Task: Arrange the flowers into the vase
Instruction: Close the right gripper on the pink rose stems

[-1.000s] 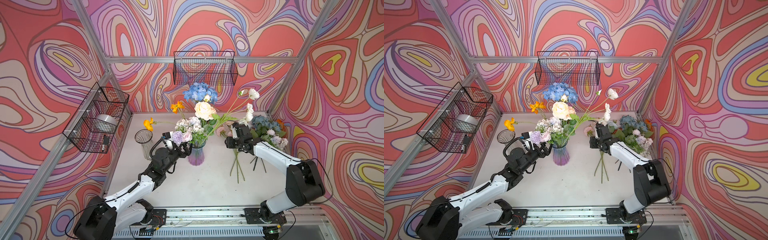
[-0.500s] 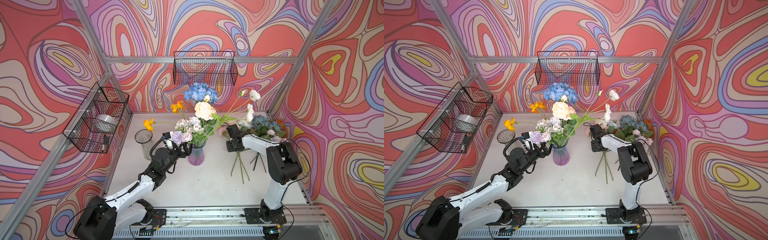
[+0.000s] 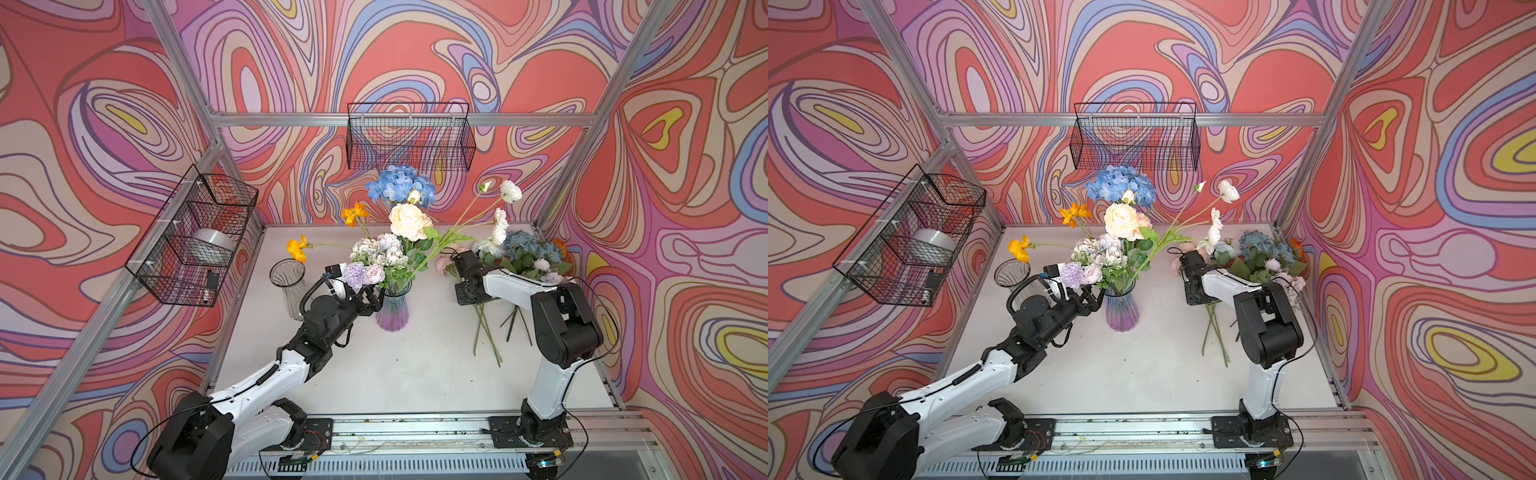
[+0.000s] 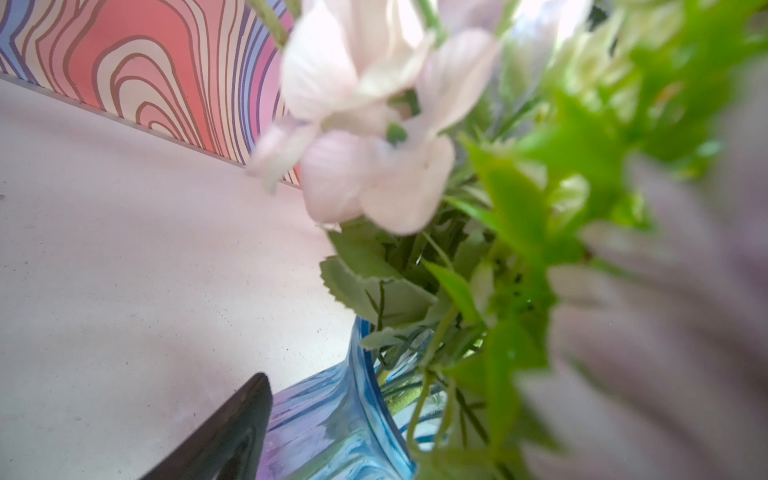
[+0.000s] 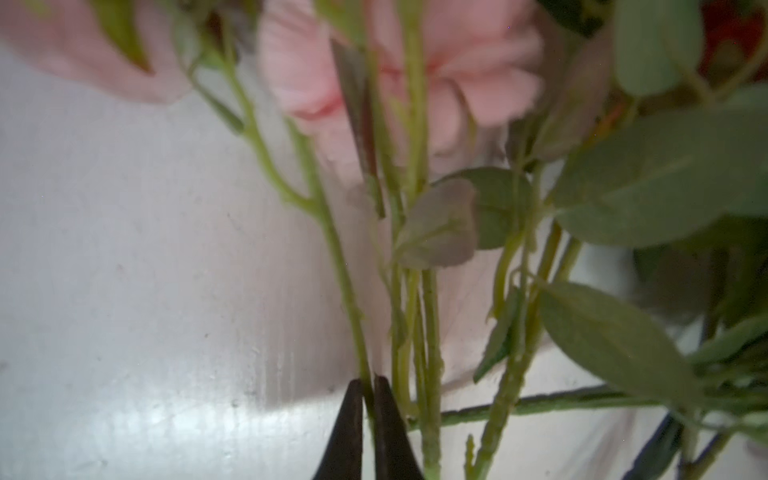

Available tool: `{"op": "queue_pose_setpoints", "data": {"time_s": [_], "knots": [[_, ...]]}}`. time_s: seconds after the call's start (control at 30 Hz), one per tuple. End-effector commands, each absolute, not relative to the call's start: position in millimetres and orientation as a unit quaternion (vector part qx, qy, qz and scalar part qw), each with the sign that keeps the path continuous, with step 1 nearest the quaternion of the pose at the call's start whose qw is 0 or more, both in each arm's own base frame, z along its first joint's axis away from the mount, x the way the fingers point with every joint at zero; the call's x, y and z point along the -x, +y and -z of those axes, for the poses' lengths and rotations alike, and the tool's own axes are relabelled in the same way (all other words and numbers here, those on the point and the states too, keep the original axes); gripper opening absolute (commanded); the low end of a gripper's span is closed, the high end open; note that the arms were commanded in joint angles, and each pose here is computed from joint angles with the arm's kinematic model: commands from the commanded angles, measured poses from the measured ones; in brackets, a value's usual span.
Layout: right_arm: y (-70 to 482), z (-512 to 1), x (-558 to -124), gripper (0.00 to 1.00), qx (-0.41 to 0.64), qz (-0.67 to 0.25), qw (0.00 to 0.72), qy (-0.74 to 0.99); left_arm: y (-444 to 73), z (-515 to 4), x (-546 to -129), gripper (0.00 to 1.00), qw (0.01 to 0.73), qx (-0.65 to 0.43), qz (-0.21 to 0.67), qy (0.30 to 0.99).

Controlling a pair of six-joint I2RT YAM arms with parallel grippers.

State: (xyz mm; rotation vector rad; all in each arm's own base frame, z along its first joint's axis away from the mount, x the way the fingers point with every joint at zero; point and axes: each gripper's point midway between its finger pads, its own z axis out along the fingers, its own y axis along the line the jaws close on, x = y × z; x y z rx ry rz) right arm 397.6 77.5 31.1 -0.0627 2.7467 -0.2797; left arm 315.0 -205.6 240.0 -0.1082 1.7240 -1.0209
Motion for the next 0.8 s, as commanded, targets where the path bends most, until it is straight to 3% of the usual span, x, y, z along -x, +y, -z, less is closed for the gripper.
{"op": "queue_pose_setpoints", "data": {"time_s": [0.0, 0.1, 0.37, 0.43, 0.57, 0.77], "knots": [[77.5, -27.0, -398.8, 0.00, 0.020, 0.101, 0.188, 0.977, -204.3, -249.0, -314.9, 0.89, 0.551, 0.044, 0.430, 0.714], [85.3, -34.5, -401.0, 0.00, 0.011, 0.070, 0.205, 0.976, -203.8, -248.9, -313.7, 0.89, 0.551, 0.044, 0.430, 0.714], [150.3, -78.8, -407.0, 0.00, -0.007, -0.152, 0.257, 0.954, -202.4, -248.7, -313.0, 0.89, 0.552, 0.046, 0.430, 0.713], [149.6, -77.5, -407.1, 0.00, -0.010, -0.150, 0.256, 0.955, -202.6, -249.5, -312.8, 0.89, 0.553, 0.045, 0.431, 0.712], [122.6, -70.9, -401.4, 0.23, -0.021, -0.074, 0.248, 0.966, -200.8, -250.2, -311.4, 0.89, 0.554, 0.045, 0.429, 0.712], [96.0, -53.0, -377.4, 0.32, -0.024, -0.006, 0.213, 0.977, -199.2, -249.4, -311.7, 0.89, 0.557, 0.047, 0.425, 0.712]]}}
